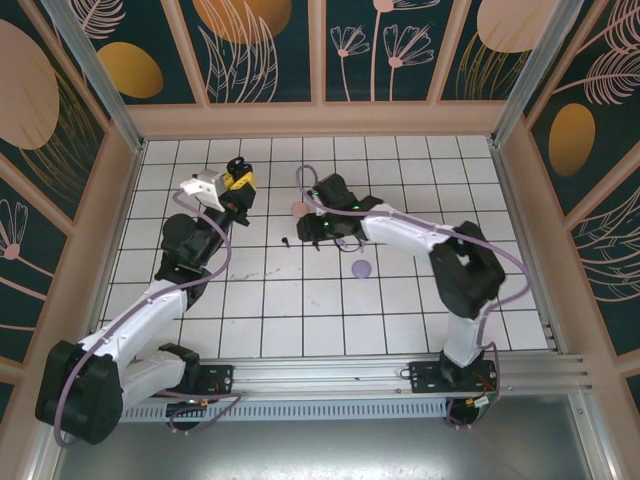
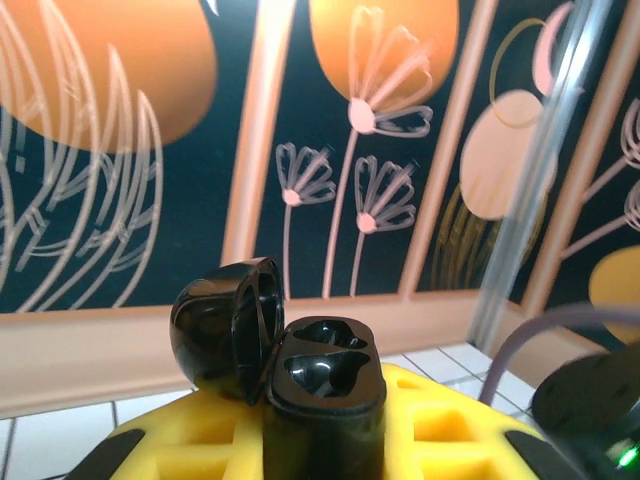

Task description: Insert the wireless bluetooth earbuds into the charging case

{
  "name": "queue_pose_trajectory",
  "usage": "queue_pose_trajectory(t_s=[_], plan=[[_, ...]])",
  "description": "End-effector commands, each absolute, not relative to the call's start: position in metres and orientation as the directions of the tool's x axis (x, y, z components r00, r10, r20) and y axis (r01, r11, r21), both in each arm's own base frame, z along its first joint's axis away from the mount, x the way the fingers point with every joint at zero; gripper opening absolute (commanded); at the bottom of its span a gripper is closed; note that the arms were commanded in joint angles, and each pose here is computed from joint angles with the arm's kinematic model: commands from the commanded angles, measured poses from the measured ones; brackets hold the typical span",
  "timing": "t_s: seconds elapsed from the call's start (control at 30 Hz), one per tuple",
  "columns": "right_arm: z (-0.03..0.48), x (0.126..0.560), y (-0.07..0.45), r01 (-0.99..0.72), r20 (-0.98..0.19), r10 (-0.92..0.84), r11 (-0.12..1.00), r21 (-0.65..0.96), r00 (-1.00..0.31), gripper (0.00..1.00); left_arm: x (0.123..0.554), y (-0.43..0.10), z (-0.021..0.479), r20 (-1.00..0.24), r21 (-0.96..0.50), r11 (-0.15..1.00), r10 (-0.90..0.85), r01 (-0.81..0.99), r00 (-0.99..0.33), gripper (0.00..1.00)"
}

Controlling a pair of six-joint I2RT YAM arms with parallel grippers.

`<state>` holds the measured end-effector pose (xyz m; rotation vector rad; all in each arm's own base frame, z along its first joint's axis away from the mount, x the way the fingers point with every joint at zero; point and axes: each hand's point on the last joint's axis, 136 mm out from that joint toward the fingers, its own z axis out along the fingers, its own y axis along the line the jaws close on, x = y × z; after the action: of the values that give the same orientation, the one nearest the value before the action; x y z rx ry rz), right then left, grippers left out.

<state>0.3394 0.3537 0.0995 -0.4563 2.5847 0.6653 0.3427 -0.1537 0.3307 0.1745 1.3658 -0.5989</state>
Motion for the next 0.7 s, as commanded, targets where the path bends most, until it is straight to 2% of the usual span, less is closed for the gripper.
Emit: queue_pose_trajectory(t_s=[0.0,0.27,0.67], plan=[[0.091,0.347,0.367,-0.386,-0.452,-0.220,0.867,0.317,-0.865,0.47,0.345,-0.129,0.347,-0.926,-0.263,0.878,-0.346,0.399,0.151,0.00],[0.055,0.365,0.392,-0.362,-0.398,-0.260,0.909,0.207,-0.880,0.45,0.345,-0.103,0.350,-0.918,-0.293,0.912,-0.352,0.286,0.183,0.00],[0.032,0.367,0.414,-0.393,-0.372,-0.333,0.914,0.097,-0.866,0.44,0.338,-0.094,0.358,-0.913,-0.287,0.921,-0.347,0.264,0.217,0.00]])
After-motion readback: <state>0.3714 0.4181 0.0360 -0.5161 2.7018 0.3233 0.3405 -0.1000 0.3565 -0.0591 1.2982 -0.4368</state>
